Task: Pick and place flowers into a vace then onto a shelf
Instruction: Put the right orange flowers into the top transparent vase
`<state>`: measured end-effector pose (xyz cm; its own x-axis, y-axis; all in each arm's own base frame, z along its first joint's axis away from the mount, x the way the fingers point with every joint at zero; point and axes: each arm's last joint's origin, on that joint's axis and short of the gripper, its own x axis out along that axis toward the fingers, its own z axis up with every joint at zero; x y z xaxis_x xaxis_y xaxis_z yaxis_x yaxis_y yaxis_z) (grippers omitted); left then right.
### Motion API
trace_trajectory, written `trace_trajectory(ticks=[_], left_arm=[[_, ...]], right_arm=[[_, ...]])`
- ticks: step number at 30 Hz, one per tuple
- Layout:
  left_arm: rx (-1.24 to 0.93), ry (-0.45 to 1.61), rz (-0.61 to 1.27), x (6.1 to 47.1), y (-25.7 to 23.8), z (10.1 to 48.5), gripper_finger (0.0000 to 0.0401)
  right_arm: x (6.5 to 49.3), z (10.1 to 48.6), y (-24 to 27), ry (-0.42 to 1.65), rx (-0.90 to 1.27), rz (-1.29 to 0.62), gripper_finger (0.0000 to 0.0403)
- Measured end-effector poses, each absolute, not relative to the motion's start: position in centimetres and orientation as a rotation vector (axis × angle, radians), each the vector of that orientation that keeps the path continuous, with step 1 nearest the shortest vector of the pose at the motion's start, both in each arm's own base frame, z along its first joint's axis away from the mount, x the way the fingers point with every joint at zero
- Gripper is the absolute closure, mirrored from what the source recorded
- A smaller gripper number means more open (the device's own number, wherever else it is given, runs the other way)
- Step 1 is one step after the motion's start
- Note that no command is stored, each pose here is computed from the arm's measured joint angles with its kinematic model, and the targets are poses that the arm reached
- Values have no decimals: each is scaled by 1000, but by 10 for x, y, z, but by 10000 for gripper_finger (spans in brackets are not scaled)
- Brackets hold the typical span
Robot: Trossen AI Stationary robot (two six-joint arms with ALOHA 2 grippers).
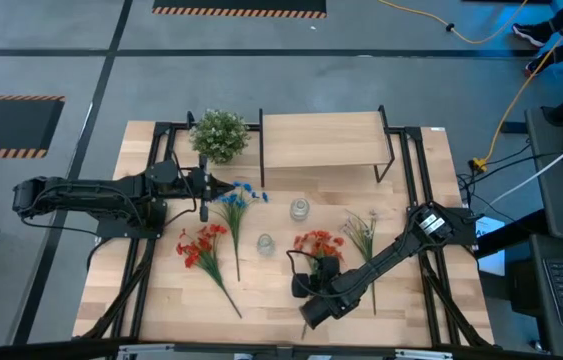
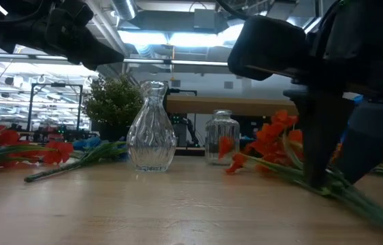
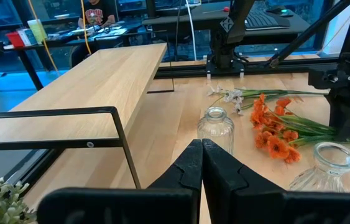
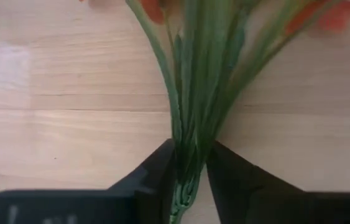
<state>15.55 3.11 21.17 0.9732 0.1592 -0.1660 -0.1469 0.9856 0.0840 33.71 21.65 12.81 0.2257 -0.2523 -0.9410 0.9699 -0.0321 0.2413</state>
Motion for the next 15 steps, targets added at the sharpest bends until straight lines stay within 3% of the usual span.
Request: trace_trajectory(ticks=[8, 15], left_arm=[[71, 173, 155, 155, 31, 212, 397], [71, 174, 155, 155, 31, 212, 397]], right_arm=[[335, 130, 218, 838, 1160, -1173, 389], [329, 145, 212, 877, 1118, -1174, 393]])
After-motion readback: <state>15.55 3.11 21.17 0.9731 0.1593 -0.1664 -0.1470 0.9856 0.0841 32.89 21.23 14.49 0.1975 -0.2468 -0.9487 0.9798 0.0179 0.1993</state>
